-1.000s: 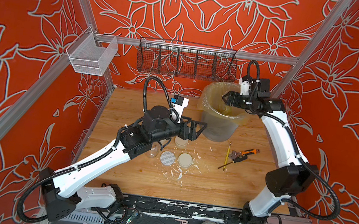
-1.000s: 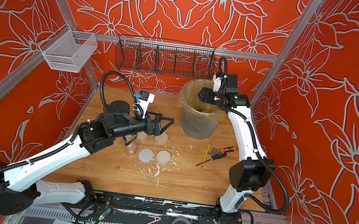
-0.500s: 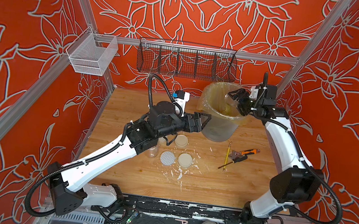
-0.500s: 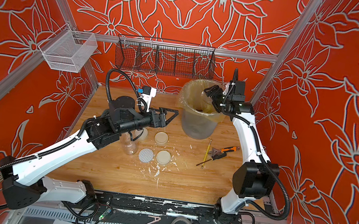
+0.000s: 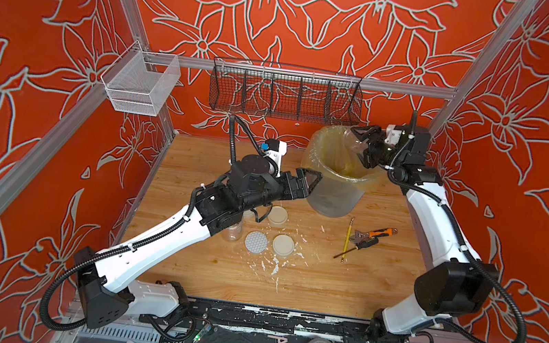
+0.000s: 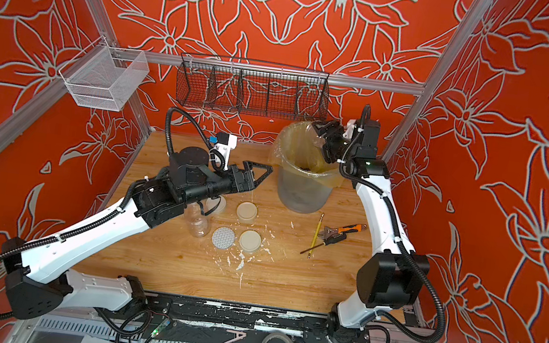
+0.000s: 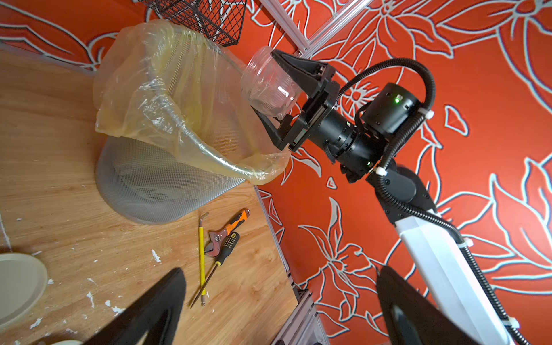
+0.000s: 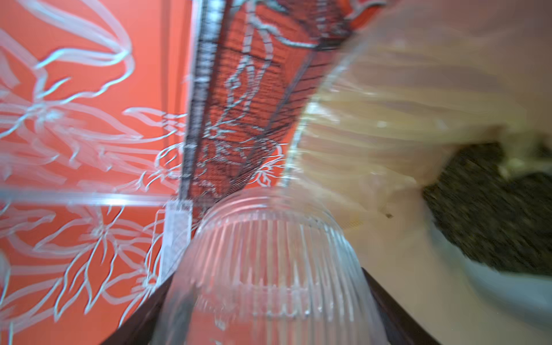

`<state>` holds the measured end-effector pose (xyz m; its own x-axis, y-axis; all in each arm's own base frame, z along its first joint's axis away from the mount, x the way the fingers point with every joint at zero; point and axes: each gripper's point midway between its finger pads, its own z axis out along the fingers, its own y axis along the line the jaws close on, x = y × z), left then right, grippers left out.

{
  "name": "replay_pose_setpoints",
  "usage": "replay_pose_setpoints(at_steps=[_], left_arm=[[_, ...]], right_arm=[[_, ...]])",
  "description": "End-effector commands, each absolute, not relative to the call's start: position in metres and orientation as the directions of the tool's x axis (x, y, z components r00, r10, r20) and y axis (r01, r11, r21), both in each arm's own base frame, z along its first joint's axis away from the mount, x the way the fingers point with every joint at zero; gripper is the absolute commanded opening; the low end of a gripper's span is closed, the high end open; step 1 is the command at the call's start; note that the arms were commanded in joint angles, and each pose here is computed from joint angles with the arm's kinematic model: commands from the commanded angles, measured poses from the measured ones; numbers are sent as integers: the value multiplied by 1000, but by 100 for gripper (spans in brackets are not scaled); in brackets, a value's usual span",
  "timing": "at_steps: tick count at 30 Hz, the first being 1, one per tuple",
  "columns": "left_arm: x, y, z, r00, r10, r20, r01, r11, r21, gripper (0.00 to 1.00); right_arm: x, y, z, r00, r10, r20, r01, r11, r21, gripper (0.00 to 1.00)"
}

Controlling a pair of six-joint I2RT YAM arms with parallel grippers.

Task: Empty moldy tea leaves from jars
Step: Pour the moldy tea leaves from the jar into the trash bin, then place the jar at the center of the board.

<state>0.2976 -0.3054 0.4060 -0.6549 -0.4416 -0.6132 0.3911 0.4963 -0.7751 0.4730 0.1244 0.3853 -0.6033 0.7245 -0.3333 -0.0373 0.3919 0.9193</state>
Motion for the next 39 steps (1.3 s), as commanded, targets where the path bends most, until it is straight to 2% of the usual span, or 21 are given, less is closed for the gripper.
replay_pose_setpoints(at_steps=[1, 4, 6, 10, 19, 30, 39], left_arm=[[298, -312, 447, -634, -486, -602, 443, 410, -797, 99], [298, -319, 468, -638, -487, -597, 484, 349, -802, 99], [300, -323, 479, -659, -489, -572, 489, 299, -819, 99], [305, -332, 500, -700, -469, -539, 499, 219, -839, 99], [310, -335, 512, -678, -459, -574, 536, 226, -813, 97], [318, -330, 501, -693, -464, -552, 501, 240, -831, 97], [310, -331, 504, -692, -434, -577, 544, 212, -812, 97]], right_arm=[[432, 143, 487, -460, 625, -631, -524, 382, 761, 9], [406, 148, 500, -368, 566, -738, -648, 413, 640, 9], [392, 150, 504, -309, 538, -784, -700, 429, 570, 5], [359, 161, 512, -201, 516, -833, -817, 382, 433, 1], [312, 190, 514, -96, 441, -893, -921, 300, 247, 1], [275, 234, 501, -52, 304, -951, -983, 155, 103, 1], [269, 249, 491, -62, 249, -966, -988, 122, 95, 1]])
